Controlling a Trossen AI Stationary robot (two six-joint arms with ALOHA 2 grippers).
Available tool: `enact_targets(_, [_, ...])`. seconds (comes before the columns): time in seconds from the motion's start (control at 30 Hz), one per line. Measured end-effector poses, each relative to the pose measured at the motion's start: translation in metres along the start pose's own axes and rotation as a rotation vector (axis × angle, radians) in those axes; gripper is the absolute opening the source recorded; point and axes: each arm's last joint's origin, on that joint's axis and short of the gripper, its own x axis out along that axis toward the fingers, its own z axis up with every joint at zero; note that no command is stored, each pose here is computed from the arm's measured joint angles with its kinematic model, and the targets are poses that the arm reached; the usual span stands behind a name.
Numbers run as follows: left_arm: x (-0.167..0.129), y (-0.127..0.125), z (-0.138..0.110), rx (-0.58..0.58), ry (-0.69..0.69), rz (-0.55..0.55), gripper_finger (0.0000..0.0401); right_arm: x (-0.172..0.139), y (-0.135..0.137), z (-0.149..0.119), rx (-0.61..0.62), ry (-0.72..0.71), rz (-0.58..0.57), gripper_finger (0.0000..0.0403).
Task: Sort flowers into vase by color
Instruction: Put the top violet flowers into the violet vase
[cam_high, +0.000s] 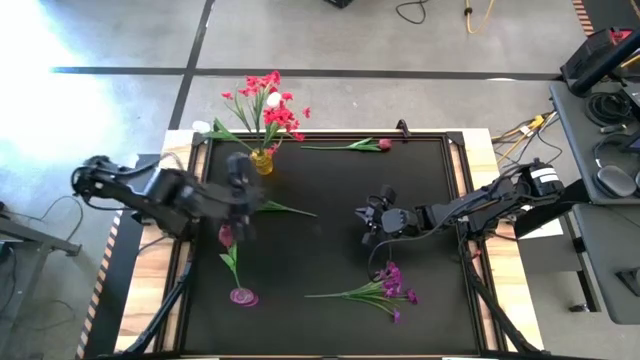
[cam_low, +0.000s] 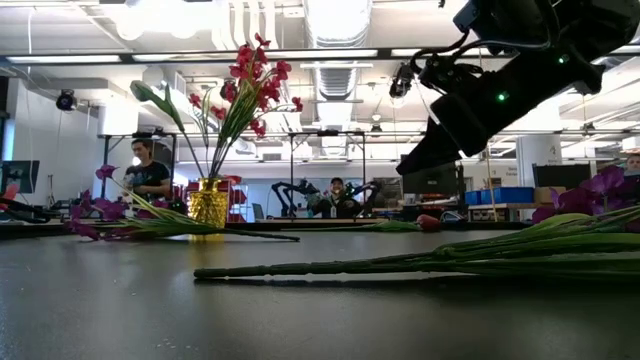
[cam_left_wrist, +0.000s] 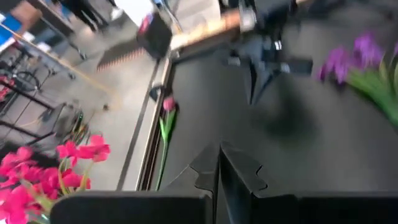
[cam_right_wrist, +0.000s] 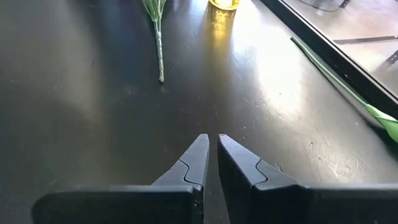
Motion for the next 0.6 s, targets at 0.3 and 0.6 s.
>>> enact_targets(0.3, [0.027,-0.028,0.046,0.084,0.11,-0.146,0.0,0.0,-0.001,-0.005,0.008,0.007,-0.001,0.0027])
enact_targets(0.6, [0.031,-0.027,0.043,0.099,0.182,-0.189,0.0,-0.001,-0.002,-0.011,0.01,0.01,-0.001,0.0027])
